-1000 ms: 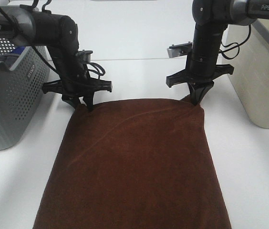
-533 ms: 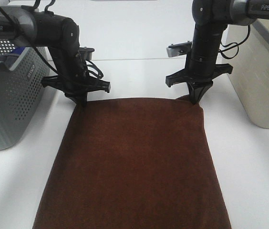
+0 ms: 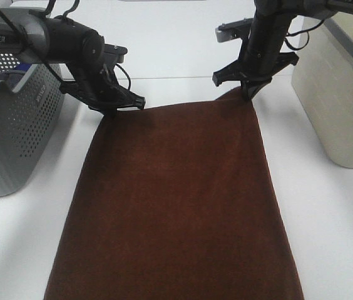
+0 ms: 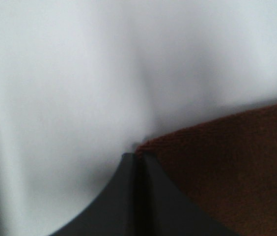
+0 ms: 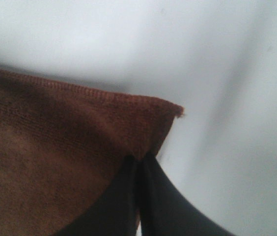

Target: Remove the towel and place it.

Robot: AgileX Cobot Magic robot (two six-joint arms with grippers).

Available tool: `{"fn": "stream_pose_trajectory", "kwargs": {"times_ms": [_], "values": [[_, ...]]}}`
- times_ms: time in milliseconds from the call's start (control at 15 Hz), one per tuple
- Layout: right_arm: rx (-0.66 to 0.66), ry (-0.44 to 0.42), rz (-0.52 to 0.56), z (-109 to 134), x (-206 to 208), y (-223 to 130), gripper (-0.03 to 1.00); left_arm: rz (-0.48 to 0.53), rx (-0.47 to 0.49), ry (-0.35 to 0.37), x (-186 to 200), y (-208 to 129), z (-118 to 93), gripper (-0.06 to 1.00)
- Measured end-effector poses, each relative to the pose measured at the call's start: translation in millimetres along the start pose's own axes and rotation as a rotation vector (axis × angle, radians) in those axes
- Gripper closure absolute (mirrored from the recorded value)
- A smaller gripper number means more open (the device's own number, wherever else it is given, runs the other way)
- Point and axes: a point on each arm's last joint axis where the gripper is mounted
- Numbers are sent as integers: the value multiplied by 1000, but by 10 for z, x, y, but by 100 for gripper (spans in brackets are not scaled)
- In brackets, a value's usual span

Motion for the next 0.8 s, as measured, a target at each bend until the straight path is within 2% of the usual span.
{"fn": "stream_pose_trajectory", "kwargs": {"times_ms": [200,333,533,667,800], "values": [[24,-19,-142,-19,60,155,97,-188,-14,-14,16,170,-14,93],[39,-24,-224,-21,74,229,97,-291,12,-25,36,261,3,93],[87,-56,-346,-40,105,336,97,-413,99,-25,54,350,227,93],[86,-47,-419,-63,126,399,97,-480,120,-17,64,389,372,93],[81,-41,-481,-108,135,453,97,-562,117,-21,76,440,422,93]]}}
Point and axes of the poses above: a point on each arm's last joint axis where the gripper is mounted, x pointing back along that axis away from the gripper, z along the wrist's bending axis when the last joint is at zero, y = z × x, and after that the axes turned 10 degrees about -x, right-handed
